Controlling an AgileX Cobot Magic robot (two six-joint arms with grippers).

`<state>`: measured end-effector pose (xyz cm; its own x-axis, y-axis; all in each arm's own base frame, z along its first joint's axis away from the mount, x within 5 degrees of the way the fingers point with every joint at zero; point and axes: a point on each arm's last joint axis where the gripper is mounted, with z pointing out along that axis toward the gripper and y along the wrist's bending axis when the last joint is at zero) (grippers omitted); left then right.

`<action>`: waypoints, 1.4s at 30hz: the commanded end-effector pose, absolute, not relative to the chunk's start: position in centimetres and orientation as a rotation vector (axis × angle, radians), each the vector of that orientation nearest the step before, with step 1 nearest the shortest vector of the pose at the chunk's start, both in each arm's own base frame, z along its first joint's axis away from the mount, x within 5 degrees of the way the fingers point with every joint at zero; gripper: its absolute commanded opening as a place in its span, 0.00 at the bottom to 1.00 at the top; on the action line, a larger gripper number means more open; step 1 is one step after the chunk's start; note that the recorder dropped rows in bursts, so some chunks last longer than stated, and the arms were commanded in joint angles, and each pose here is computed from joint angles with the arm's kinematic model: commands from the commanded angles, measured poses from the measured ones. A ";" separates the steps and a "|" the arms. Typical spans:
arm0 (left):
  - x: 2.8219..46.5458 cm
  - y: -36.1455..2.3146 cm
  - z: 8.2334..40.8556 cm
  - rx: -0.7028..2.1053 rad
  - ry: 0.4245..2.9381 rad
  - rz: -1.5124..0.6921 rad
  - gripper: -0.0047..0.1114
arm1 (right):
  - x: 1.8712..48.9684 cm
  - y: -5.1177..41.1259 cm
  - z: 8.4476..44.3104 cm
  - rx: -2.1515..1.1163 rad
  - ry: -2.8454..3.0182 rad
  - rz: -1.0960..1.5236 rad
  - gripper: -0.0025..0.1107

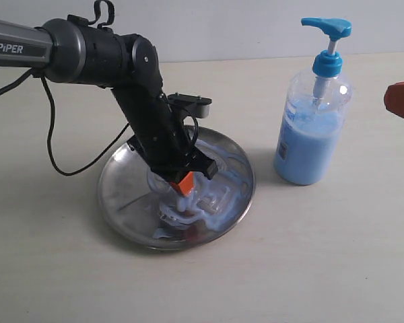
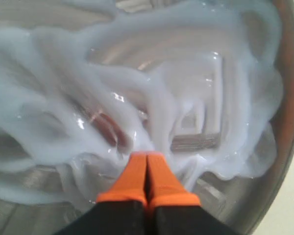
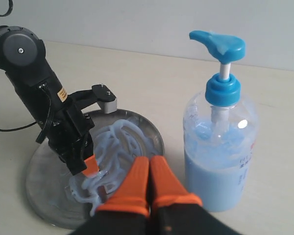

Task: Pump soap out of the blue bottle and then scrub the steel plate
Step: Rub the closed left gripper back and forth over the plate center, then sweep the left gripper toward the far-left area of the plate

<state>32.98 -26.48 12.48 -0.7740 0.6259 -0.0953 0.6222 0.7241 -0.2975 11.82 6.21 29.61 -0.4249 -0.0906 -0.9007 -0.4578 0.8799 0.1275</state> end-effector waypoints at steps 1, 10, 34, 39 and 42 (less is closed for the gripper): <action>32.5 -26.7 12.9 -1.045 -2.885 0.522 0.04 | 11.9 6.2 29.9 -0.393 1.962 0.434 0.02; 32.8 -26.9 10.7 -1.016 -2.881 0.505 0.04 | 11.9 6.2 29.9 -0.393 1.962 0.434 0.02; 35.0 -27.6 8.9 -0.934 -3.132 0.530 0.04 | 11.9 6.2 29.9 -0.391 1.963 0.436 0.02; 34.7 -27.5 9.1 -0.930 -3.097 0.526 0.04 | 11.9 6.2 29.9 -0.391 1.963 0.436 0.02; 33.8 -27.1 9.2 -0.939 -2.994 0.495 0.04 | 11.9 6.2 29.9 -0.391 1.963 0.436 0.02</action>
<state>34.99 -27.52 10.30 -0.8329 0.4972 -0.2429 0.5510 0.7860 -0.2803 11.83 6.22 29.63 -0.4248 -0.0867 -0.9011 -0.4571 0.8797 0.1309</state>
